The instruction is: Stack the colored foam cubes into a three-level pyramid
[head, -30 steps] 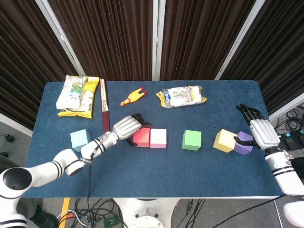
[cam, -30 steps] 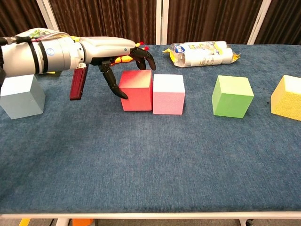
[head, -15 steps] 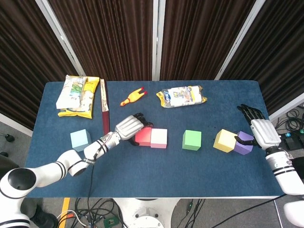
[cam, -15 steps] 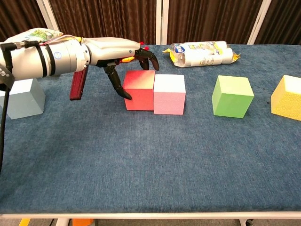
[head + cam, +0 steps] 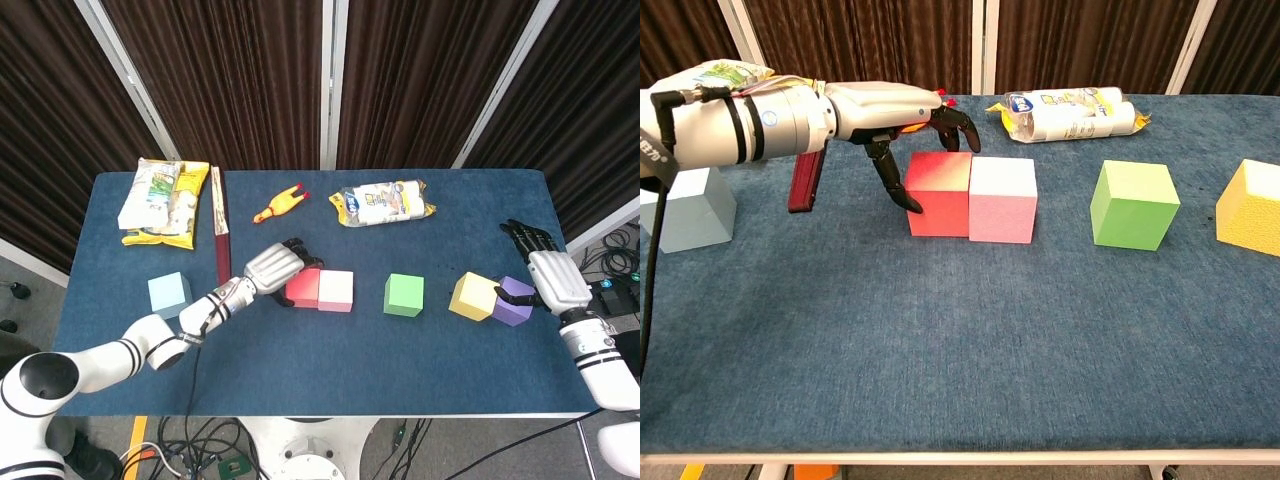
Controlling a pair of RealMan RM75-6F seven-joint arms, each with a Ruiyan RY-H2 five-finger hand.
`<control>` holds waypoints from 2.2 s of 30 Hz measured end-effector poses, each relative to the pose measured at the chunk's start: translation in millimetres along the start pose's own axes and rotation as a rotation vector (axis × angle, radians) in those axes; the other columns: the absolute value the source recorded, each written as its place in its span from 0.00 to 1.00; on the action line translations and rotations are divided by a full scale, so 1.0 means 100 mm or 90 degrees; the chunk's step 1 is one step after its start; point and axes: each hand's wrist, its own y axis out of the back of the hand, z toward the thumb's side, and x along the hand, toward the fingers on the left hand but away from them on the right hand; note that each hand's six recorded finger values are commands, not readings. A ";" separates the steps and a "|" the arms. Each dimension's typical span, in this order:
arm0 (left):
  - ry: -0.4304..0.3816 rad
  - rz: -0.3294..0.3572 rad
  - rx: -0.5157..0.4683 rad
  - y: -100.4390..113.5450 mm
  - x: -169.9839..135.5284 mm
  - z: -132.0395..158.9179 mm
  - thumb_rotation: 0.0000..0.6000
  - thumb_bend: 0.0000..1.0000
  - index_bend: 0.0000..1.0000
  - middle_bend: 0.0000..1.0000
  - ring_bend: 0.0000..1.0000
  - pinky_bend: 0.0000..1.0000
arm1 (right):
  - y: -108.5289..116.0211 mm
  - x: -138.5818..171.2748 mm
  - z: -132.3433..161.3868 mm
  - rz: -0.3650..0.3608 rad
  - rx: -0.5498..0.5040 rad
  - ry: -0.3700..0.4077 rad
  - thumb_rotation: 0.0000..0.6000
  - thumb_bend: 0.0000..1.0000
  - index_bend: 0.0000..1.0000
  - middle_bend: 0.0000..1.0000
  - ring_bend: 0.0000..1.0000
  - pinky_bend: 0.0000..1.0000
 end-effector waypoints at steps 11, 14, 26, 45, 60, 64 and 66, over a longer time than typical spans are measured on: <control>0.000 -0.011 -0.016 0.00 0.02 0.04 1.00 0.31 0.21 0.35 0.21 0.14 | 0.01 0.01 -0.02 -0.002 -0.001 -0.002 1.00 0.17 0.00 0.01 0.00 0.00; 0.000 -0.015 -0.017 -0.01 0.02 0.05 1.00 0.31 0.21 0.35 0.21 0.14 | 0.01 0.01 -0.02 -0.003 -0.003 -0.003 1.00 0.17 0.00 0.01 0.00 0.00; 0.004 -0.024 -0.015 -0.02 0.03 0.06 1.00 0.29 0.19 0.34 0.21 0.14 | 0.01 0.01 -0.04 -0.003 -0.004 -0.004 1.00 0.17 0.00 0.01 0.00 0.00; 0.015 -0.044 -0.024 -0.04 0.01 0.14 1.00 0.19 0.11 0.24 0.15 0.14 | 0.02 0.02 -0.04 -0.004 -0.006 -0.004 1.00 0.19 0.00 0.01 0.00 0.00; 0.042 -0.054 -0.030 -0.04 0.04 0.19 0.96 0.17 0.11 0.30 0.17 0.15 | 0.01 0.03 -0.07 -0.003 -0.010 -0.004 1.00 0.19 0.00 0.01 0.00 0.00; 0.053 -0.059 -0.038 -0.03 0.05 0.19 0.85 0.16 0.10 0.29 0.17 0.15 | 0.02 0.04 -0.08 -0.003 -0.010 -0.005 1.00 0.19 0.00 0.01 0.00 0.00; 0.055 -0.061 -0.041 -0.04 0.04 0.20 0.83 0.16 0.10 0.29 0.17 0.15 | 0.02 0.03 -0.08 -0.003 -0.010 -0.005 1.00 0.19 0.00 0.01 0.00 0.00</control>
